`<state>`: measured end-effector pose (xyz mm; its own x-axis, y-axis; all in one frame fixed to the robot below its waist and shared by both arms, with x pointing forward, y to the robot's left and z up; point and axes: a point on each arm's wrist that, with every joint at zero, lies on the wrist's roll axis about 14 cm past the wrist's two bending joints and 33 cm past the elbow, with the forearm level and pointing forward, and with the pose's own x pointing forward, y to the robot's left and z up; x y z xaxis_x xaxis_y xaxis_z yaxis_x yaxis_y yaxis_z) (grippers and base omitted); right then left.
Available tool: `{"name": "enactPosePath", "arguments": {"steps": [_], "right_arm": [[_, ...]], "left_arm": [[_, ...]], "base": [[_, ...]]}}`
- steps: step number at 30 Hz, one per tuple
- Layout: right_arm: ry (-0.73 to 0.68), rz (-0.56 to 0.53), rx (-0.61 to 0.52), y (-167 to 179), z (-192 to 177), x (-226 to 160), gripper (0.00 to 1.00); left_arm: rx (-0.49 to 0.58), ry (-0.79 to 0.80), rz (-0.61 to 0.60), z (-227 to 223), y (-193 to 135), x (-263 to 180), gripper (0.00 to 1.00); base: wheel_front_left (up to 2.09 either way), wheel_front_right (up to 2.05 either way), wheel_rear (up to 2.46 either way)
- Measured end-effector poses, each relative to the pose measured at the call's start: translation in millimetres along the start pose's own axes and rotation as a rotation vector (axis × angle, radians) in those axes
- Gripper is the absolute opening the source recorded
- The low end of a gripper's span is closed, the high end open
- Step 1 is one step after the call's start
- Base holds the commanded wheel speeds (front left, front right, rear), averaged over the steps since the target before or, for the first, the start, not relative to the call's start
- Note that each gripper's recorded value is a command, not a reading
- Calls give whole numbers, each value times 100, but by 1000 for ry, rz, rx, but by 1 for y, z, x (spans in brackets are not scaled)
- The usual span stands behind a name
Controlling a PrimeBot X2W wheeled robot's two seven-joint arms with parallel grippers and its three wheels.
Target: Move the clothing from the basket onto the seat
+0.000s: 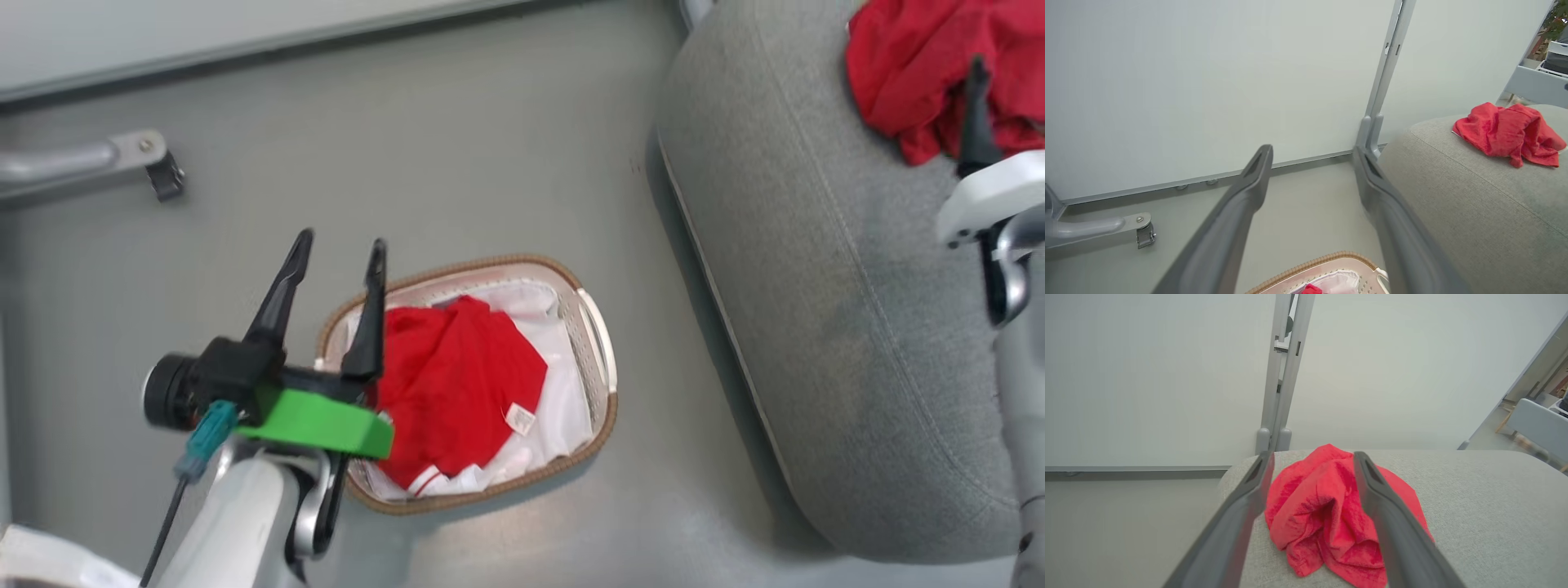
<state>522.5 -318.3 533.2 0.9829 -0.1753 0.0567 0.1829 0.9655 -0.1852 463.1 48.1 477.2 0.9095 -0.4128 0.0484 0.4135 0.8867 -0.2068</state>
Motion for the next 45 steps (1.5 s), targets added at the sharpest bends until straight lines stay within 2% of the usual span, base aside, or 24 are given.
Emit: {"name": "enactPosePath", "arguments": {"steps": [11, 15, 21, 25, 31, 45], "right_arm": [[-106, 199, 187, 90, 40, -47, 100], [-98, 233, 256, 111, 34, -73, 100], [-74, 297, 298, 141, 25, -112, 100], [-71, 327, 300, 151, 24, -131, 100], [-66, 357, 368, 159, 25, -151, 100], [-56, 355, 374, 158, 22, -159, 100]], "left_arm": [[9, -27, 285, 22, 60, -87, 100], [1, -39, 366, 26, 73, -115, 100], [-5, -50, 457, 28, 85, -155, 100], [-16, -48, 488, 25, 86, -174, 100], [-29, -39, 506, 19, 84, -188, 100], [-39, -15, 468, 11, 77, -182, 100]], "base": [[0, 0, 0], [0, 0, 0], [0, 0, 0], [0, 0, 0], [0, 0, 0], [0, 0, 0]]}}
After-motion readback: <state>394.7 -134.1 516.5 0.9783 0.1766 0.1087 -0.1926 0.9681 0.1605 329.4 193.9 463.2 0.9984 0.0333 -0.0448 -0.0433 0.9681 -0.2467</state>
